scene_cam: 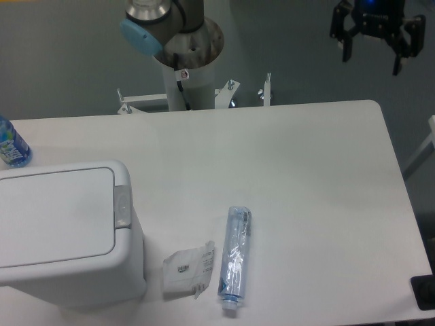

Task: Open the trash can
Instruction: 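Move the gripper down from its raised position toward the table, then move the open gripper over the white trash can's lid edge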

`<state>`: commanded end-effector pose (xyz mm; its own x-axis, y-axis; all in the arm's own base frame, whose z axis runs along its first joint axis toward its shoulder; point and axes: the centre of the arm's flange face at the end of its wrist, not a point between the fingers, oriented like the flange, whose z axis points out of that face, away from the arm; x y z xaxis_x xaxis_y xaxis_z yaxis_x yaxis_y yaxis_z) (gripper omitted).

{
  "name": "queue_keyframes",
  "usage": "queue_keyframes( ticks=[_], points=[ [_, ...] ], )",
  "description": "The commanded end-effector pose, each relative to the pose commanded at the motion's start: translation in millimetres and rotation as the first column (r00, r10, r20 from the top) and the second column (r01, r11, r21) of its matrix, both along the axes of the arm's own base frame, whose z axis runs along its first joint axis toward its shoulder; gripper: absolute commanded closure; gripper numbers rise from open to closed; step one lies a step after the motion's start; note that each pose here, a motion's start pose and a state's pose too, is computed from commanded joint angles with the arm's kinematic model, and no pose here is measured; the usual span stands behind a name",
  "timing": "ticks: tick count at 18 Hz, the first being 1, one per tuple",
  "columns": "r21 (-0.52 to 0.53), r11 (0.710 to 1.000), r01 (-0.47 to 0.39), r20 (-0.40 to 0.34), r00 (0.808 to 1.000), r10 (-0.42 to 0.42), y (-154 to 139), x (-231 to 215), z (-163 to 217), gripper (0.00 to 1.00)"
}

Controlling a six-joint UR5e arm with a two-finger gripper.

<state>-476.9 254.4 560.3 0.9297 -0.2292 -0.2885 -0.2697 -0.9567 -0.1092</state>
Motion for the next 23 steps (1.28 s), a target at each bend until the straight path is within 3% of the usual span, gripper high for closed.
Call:
queue_keyframes(
  ticks=[5,8,11,15,17,23],
  points=[
    [0.003,1.000,0.001,0.001,1.000,-0.001,1.0,0.5,0.0,0.00],
    [0.025,0.996,-0.080,0.019,0.997,0.080,4.2,0.8,0.0,0.00],
    [0.083,0.973,-0.214,0.035,0.977,0.212,37.1,7.7,-0.8,0.00],
    [0.105,0.962,-0.252,0.028,0.968,0.250,74.8,26.4,-4.6,0.00],
    [0.124,0.946,-0.299,0.054,0.954,0.295,93.0,38.6,-5.8,0.00],
    [0.178,0.859,-0.480,0.181,0.874,0.451,162.5,91.2,-13.1,0.00]
  ],
)
